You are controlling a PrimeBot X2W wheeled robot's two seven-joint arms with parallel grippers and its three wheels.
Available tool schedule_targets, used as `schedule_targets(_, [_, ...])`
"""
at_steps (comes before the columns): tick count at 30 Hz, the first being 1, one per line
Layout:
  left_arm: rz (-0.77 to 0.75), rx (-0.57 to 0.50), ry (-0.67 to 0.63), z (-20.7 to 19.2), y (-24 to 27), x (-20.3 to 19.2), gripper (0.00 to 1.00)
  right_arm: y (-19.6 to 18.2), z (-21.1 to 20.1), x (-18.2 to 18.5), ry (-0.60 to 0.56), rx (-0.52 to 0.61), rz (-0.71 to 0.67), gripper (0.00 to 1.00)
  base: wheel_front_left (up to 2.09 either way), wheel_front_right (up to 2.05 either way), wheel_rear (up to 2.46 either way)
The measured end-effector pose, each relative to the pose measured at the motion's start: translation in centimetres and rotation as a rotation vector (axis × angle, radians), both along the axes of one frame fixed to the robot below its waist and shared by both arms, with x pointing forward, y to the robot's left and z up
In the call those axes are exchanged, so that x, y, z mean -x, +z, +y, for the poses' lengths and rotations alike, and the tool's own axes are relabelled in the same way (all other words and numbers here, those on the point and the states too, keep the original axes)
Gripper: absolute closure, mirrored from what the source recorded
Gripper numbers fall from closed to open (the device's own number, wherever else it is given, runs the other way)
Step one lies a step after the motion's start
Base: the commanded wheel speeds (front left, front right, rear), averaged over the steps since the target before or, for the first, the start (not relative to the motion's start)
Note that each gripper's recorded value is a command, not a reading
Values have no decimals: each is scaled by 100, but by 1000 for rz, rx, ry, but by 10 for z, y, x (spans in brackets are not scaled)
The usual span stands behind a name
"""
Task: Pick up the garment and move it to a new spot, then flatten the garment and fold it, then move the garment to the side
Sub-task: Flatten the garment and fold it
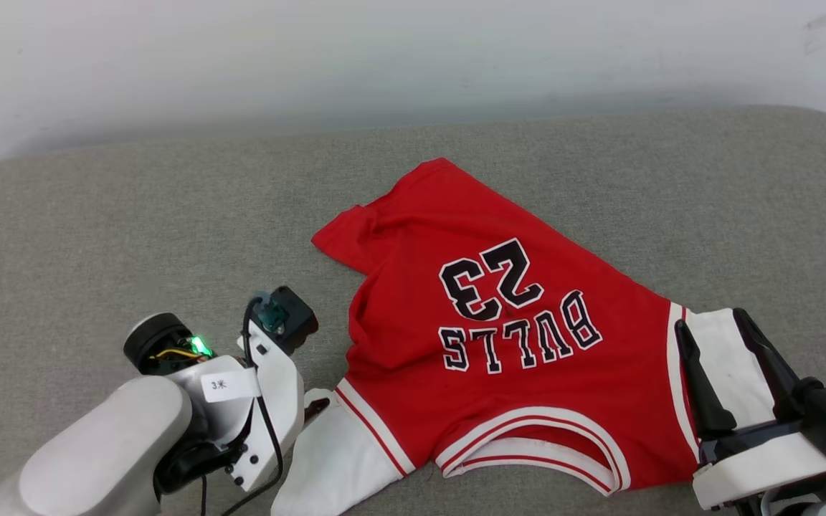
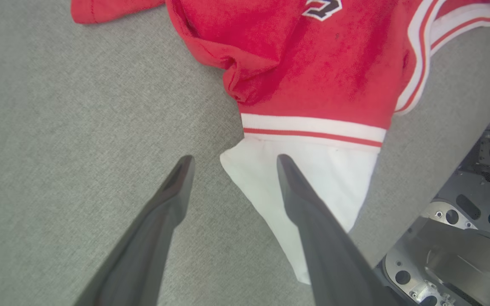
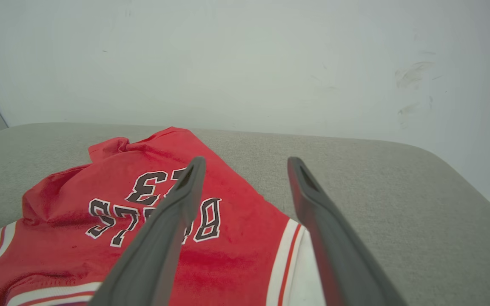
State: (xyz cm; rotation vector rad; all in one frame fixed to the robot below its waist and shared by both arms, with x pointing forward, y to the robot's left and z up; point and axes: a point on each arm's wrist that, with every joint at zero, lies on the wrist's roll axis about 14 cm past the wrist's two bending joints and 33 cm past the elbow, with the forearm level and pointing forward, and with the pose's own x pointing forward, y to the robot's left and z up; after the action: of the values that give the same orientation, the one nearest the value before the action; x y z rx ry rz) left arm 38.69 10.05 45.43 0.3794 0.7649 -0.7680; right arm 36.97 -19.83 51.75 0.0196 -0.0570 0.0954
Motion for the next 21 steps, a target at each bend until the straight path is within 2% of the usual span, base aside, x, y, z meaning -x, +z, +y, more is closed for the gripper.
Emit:
schedule_targets(14, [186, -206, -147, 4, -82, 15, 0, -13, -6, -18, -22, 6, 20, 0, 0, 0, 0])
schedule_targets(17, [214, -200, -153, 2, -90, 15, 0, -18, -8, -21, -30, 4, 32, 0, 0, 0, 0])
schedule_targets(18, [214, -204, -160, 2, -92, 14, 56, -20, -8, -21, -33, 4, 35, 0, 0, 0, 0])
schedule_targets(19, [212, -202, -163, 1, -92, 13, 100, -20, -9, -22, -34, 5, 33, 0, 0, 0, 0])
schedule_targets(21, [197, -189, -165, 0, -92, 12, 100, -21, -9, -22, -35, 8, 37, 0, 0, 0, 0])
